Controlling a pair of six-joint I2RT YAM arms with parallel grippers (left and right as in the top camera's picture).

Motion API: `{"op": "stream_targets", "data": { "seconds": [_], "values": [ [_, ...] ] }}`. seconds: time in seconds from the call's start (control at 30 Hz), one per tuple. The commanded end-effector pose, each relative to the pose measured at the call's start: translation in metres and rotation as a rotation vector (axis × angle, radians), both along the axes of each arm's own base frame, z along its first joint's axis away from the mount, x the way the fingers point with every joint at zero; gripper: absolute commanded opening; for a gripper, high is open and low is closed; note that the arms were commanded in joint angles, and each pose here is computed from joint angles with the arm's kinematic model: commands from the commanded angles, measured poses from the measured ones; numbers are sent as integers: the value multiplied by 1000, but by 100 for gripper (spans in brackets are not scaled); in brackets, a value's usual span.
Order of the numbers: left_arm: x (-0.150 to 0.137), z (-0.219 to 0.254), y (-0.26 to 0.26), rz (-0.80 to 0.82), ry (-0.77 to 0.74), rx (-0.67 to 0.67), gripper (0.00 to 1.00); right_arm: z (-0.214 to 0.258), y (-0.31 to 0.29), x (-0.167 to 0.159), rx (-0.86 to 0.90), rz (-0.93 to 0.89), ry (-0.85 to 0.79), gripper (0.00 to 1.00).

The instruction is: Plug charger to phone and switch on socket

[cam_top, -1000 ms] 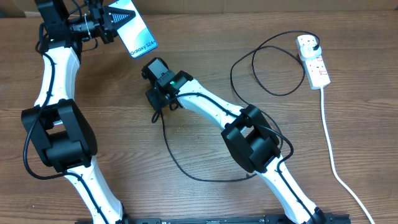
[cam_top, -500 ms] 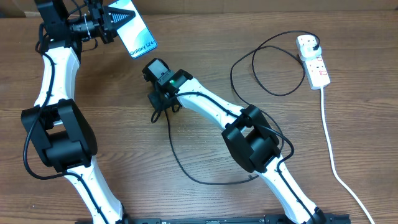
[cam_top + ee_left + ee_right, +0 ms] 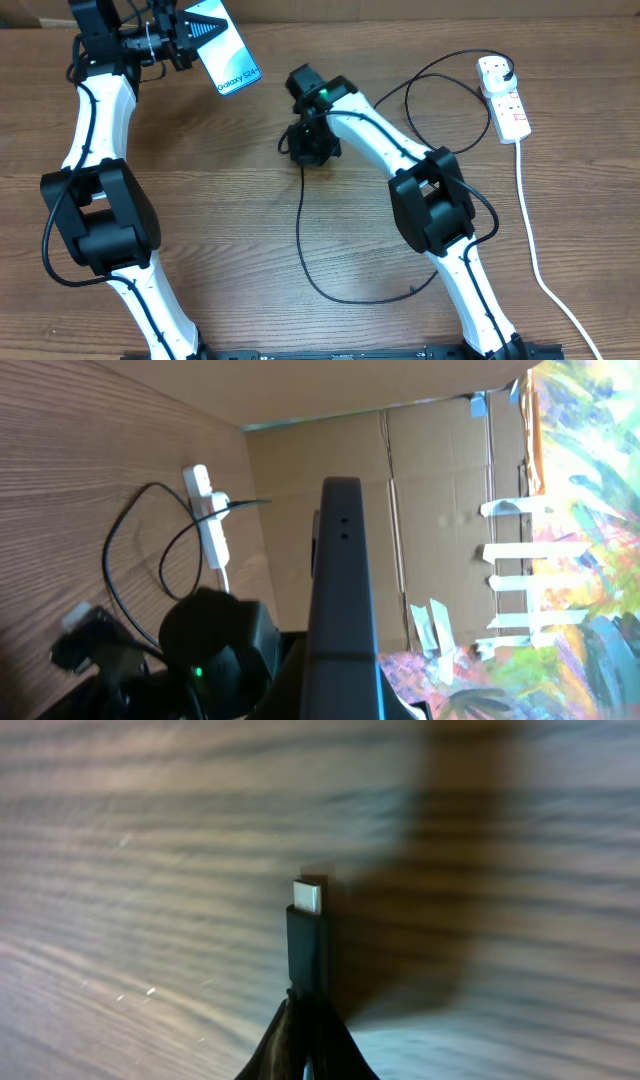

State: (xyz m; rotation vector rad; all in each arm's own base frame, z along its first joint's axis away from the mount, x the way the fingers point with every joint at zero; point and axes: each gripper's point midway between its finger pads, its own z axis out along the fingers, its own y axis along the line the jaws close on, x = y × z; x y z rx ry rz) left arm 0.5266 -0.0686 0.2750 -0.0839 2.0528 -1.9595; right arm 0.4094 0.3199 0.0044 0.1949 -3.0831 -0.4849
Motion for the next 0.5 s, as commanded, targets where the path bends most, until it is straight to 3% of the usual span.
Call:
{"op": "stream_targets", "data": {
  "seconds": [0.0, 0.23, 0.47],
  "values": [
    [-6, 11, -4, -35, -45, -2, 4, -8, 2, 0, -21, -11, 1, 4],
    [-7, 11, -6, -44, -54, -2, 4, -14, 7, 3, -29, -8, -34, 4],
    [-8, 11, -8, -49, -55, -2, 4, -28, 6, 2, -27, -32, -33, 11]
  ]
}}
